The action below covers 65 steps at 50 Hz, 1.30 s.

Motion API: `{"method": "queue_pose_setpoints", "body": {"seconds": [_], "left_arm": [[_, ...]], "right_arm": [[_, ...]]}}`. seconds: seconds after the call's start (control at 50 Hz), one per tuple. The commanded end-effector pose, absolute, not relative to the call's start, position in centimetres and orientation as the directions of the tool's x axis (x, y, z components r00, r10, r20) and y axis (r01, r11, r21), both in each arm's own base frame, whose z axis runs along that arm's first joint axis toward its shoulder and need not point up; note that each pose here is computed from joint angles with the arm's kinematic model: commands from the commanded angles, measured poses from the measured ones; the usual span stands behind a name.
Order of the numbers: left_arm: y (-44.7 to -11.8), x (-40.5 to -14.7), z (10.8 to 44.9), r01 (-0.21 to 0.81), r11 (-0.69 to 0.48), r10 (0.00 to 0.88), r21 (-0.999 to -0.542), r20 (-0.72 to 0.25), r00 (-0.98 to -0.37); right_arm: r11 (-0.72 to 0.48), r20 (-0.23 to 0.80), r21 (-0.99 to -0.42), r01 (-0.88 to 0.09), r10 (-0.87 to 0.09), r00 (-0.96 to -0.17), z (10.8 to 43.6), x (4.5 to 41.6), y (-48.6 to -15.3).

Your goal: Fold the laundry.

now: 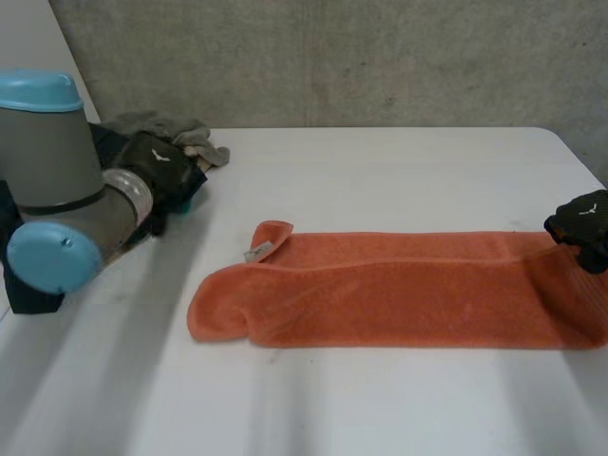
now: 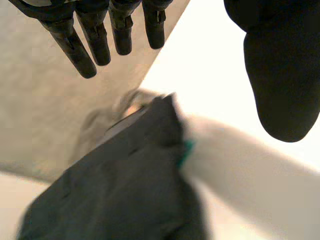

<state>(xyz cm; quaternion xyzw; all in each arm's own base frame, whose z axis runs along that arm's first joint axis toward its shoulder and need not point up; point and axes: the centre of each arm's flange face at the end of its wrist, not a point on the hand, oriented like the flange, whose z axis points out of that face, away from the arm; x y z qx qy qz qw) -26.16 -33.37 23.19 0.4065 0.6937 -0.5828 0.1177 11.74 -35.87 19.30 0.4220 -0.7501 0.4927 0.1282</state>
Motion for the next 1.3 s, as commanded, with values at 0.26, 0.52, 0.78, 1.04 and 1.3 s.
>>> {"method": "queue_pose_setpoints", "body": {"seconds": [0.26, 0.52, 0.78, 1.04, 1.3], "left_arm": [[-30.2, -29.1, 15.2, 0.621, 0.269, 0.632, -0.736, -0.352, -0.691], [-30.6, -30.5, 13.3, 0.644, 0.274, 0.654, -0.714, -0.353, -0.670], [-37.9, -32.4, 31.7, 0.344, -0.313, 0.180, -0.885, -0.411, -0.894], [-39.3, -30.4, 41.1, 0.158, -0.669, -0.002, -0.727, -0.210, -0.978], [-41.4, -30.7, 31.6, 0.224, -0.520, 0.114, -0.825, -0.327, -0.938]], "right_arm": [[0.159, 0.602, -0.647, -0.746, -0.493, -0.628, 19.9, 10.3, -36.1], [0.151, 0.611, -0.644, -0.750, -0.487, -0.623, 19.9, 10.1, -36.6], [-0.352, 0.611, -0.731, -0.584, 0.042, -0.790, 29.8, 12.8, -45.3], [-0.630, 0.322, -0.700, -0.336, 0.142, -0.936, 37.1, 14.2, -46.7], [-0.383, 0.411, -0.861, -0.334, -0.139, -0.901, 28.9, 16.9, -45.6]]}}
